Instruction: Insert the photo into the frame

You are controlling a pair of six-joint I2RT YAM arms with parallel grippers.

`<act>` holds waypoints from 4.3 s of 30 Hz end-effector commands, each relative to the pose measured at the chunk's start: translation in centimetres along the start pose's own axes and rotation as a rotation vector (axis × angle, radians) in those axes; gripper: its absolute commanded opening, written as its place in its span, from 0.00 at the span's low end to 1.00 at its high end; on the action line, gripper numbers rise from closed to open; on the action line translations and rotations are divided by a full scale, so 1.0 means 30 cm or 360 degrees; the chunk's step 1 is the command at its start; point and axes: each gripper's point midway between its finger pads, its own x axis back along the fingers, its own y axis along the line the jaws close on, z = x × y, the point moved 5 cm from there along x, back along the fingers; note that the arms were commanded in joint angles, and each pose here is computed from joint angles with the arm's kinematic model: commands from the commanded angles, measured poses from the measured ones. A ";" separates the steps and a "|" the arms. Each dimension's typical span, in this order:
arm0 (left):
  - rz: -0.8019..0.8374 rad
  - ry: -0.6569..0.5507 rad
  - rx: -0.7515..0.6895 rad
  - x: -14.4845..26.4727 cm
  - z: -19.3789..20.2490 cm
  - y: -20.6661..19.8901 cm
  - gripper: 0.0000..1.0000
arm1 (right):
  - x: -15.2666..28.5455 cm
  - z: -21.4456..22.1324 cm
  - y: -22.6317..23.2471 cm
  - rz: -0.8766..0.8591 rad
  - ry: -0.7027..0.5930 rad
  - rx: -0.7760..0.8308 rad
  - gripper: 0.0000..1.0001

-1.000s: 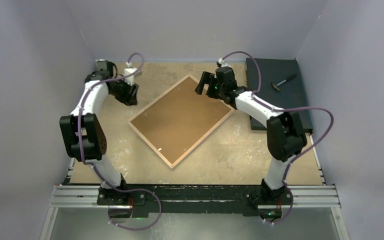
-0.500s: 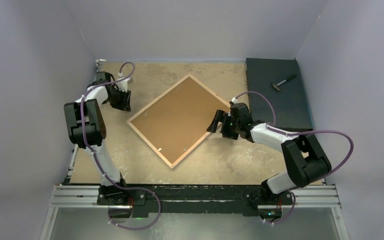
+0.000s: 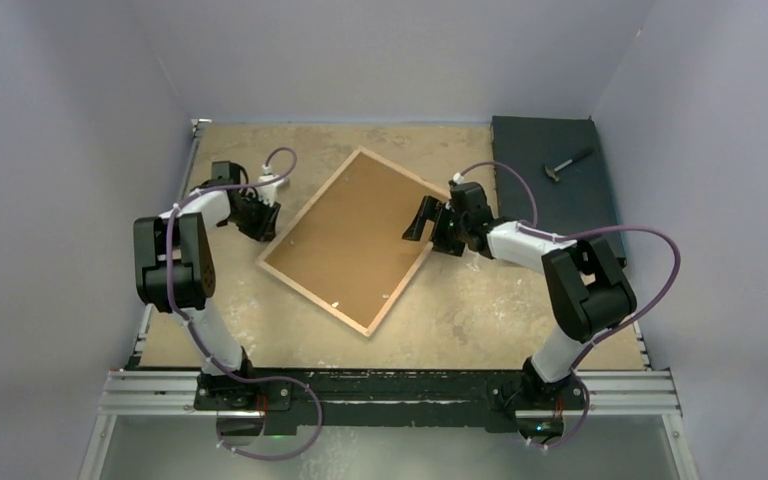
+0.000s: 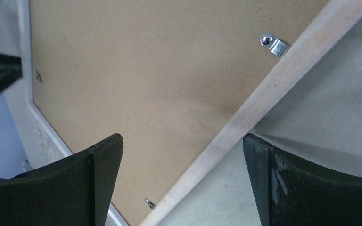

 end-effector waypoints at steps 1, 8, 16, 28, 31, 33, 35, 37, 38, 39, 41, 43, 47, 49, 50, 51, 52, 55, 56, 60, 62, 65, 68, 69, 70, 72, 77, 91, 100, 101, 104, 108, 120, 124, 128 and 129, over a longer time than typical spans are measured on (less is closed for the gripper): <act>0.0298 0.0221 -0.0037 -0.012 0.134 -0.203 0.27 | 0.011 -0.131 0.060 -0.0001 -0.0159 0.0086 0.99; 0.0383 0.0238 -0.0083 0.023 0.177 -0.302 0.27 | 0.038 -0.154 -0.042 0.0242 -0.0243 0.0051 0.99; 0.0217 0.0031 0.0074 0.161 0.077 -0.117 0.36 | 0.200 -0.239 0.103 0.0130 -0.0540 0.0204 0.99; 0.0667 0.0008 0.0167 0.131 0.133 -0.248 0.49 | 0.043 0.094 0.527 -0.0658 -0.0180 0.0680 0.88; 0.0692 0.0023 0.0162 0.113 0.147 -0.251 0.46 | 0.000 0.141 0.566 -0.0730 -0.0078 0.0657 0.87; 0.0713 0.0020 0.0151 0.105 0.147 -0.257 0.44 | -0.026 0.170 0.582 -0.0771 -0.0043 0.0648 0.86; 0.0733 0.0037 0.0128 0.094 0.150 -0.269 0.41 | -0.051 0.197 0.600 -0.0802 -0.0014 0.0653 0.85; 0.0732 0.0064 0.0104 0.078 0.157 -0.278 0.39 | -0.083 0.226 0.611 -0.0819 0.0018 0.0658 0.85; 0.0724 0.0072 0.0094 0.068 0.158 -0.280 0.37 | -0.097 0.241 0.616 -0.0827 0.0035 0.0661 0.85; 0.0718 0.0080 0.0090 0.060 0.161 -0.278 0.36 | -0.108 0.250 0.622 -0.0843 0.0044 0.0660 0.84; 0.0721 0.0091 0.0094 0.046 0.166 -0.276 0.32 | -0.130 0.271 0.634 -0.0874 0.0063 0.0661 0.84; 0.0729 0.0100 0.0099 0.036 0.173 -0.274 0.27 | -0.152 0.289 0.644 -0.0892 0.0086 0.0663 0.84; 0.0736 0.0117 0.0094 0.022 0.190 -0.274 0.23 | -0.188 0.316 0.661 -0.0911 0.0113 0.0668 0.84; 0.0734 0.0134 0.0093 0.015 0.201 -0.274 0.21 | -0.203 0.332 0.667 -0.0922 0.0127 0.0678 0.84; 0.0730 0.0142 0.0090 0.012 0.207 -0.273 0.21 | -0.211 0.342 0.669 -0.0929 0.0134 0.0684 0.84; 0.0724 0.0147 0.0089 0.009 0.211 -0.272 0.20 | -0.221 0.351 0.671 -0.0933 0.0143 0.0688 0.84; 0.0717 0.0150 0.0090 0.007 0.213 -0.271 0.19 | -0.231 0.359 0.672 -0.0934 0.0151 0.0694 0.84; 0.0712 0.0155 0.0091 0.005 0.218 -0.270 0.15 | -0.261 0.377 0.674 -0.0923 0.0171 0.0696 0.83; 0.0711 0.0155 0.0090 0.004 0.218 -0.271 0.12 | -0.269 0.384 0.674 -0.0917 0.0180 0.0691 0.83; 0.0700 0.0162 0.0090 0.004 0.222 -0.268 0.09 | -0.286 0.393 0.687 -0.0919 0.0181 0.0693 0.83; 0.0688 0.0164 0.0094 0.003 0.223 -0.266 0.08 | -0.295 0.400 0.691 -0.0925 0.0188 0.0696 0.83; 0.0685 0.0165 0.0100 0.001 0.223 -0.267 0.06 | -0.306 0.415 0.697 -0.0934 0.0207 0.0698 0.83; 0.0672 0.0164 0.0106 0.000 0.220 -0.261 0.06 | -0.310 0.437 0.704 -0.0947 0.0231 0.0703 0.82; 0.0670 0.0165 0.0107 -0.001 0.221 -0.261 0.05 | -0.312 0.441 0.704 -0.0947 0.0235 0.0704 0.82; 0.0669 0.0164 0.0107 0.000 0.219 -0.261 0.05 | -0.312 0.446 0.704 -0.0949 0.0241 0.0705 0.82; 0.0663 0.0160 0.0104 0.002 0.215 -0.259 0.05 | -0.315 0.453 0.700 -0.0945 0.0250 0.0707 0.82; 0.0650 0.0150 0.0097 0.009 0.209 -0.258 0.04 | -0.317 0.468 0.696 -0.0951 0.0275 0.0711 0.81; 0.0639 0.0142 0.0097 0.014 0.204 -0.256 0.03 | -0.334 0.487 0.698 -0.0945 0.0289 0.0722 0.80; 0.0645 0.0138 0.0096 0.018 0.203 -0.260 0.03 | -0.360 0.489 0.708 -0.0945 0.0304 0.0740 0.80; 0.0644 0.0136 0.0095 0.018 0.202 -0.259 0.03 | -0.362 0.491 0.706 -0.0944 0.0315 0.0739 0.80; 0.0648 0.0133 0.0096 0.018 0.202 -0.261 0.03 | -0.365 0.495 0.703 -0.0944 0.0331 0.0737 0.80; 0.0654 0.0134 0.0097 0.016 0.204 -0.263 0.03 | -0.372 0.495 0.704 -0.0940 0.0320 0.0733 0.80; 0.0658 0.0130 0.0096 0.017 0.207 -0.266 0.02 | -0.399 0.478 0.694 -0.0873 0.0232 0.0658 0.79; 0.0664 0.0130 0.0097 0.016 0.206 -0.267 0.02 | -0.412 0.474 0.688 -0.0839 0.0206 0.0626 0.78; 0.0665 0.0128 0.0096 0.016 0.206 -0.267 0.02 | -0.421 0.471 0.677 -0.0797 0.0172 0.0593 0.77; 0.0666 0.0131 0.0095 0.015 0.207 -0.266 0.02 | -0.423 0.468 0.674 -0.0787 0.0164 0.0587 0.77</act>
